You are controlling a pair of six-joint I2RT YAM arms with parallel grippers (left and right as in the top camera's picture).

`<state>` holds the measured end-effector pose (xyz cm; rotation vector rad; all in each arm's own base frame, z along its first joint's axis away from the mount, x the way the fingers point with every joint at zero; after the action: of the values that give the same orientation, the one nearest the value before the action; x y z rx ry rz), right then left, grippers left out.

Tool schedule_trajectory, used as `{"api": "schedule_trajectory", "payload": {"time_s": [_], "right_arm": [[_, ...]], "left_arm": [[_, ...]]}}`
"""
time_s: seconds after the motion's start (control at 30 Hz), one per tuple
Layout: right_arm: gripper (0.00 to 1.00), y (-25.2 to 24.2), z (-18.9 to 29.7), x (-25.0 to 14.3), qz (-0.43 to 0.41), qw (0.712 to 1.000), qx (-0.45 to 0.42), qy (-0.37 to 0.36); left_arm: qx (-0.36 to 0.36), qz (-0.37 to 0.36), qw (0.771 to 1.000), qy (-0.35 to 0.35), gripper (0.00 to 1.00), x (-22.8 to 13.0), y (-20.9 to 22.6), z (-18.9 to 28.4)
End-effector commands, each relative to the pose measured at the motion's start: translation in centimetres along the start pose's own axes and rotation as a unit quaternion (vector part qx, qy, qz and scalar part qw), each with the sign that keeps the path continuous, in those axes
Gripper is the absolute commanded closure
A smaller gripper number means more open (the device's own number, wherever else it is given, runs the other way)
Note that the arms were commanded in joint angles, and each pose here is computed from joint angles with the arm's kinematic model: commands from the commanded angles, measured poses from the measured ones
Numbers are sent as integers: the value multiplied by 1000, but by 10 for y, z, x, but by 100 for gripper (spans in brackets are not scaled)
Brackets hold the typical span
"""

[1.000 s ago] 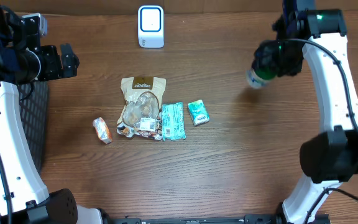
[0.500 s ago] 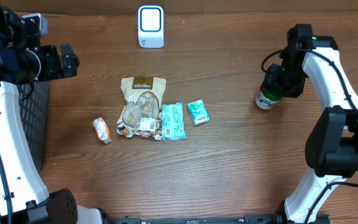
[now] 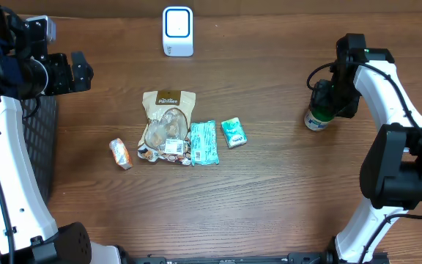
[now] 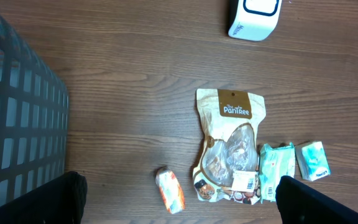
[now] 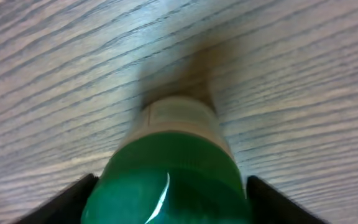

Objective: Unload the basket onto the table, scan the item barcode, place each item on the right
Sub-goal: 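Carry the jar right and set it down on the table, then move the right gripper over the Kleenex tissue pack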

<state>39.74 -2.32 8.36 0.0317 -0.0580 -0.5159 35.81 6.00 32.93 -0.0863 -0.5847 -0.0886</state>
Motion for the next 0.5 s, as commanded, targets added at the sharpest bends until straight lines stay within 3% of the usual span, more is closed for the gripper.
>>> {"api": "schedule_trajectory", "payload": {"time_s": [0.0, 0.17, 0.3, 0.47], "right_arm": [[18, -4, 6, 3, -7, 1000, -1, -7], [15, -4, 8, 3, -6, 1000, 0, -7], [15, 10, 57, 7, -1, 1000, 21, -8], [30, 62, 115, -14, 48, 991, 123, 14]], "left_arm": [[-3, -12, 1000, -5, 1, 3, -1, 1], [-3, -12, 1000, -5, 1, 3, -1, 1], [-3, -12, 1000, -5, 1, 3, -1, 1], [-3, -12, 1000, -5, 0, 3, -1, 1]]}}
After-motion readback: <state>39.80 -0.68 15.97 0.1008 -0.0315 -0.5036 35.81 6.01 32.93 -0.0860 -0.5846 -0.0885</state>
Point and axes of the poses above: each gripper's point midway between its finger pads, its own z axis back along the fingers, its own y axis along the line the jaws close on, x = y × z, the point moved 2 cm from there along z, back along the fingers, and after that the axes turned 12 degrees about -z, right-handed, at the moved point
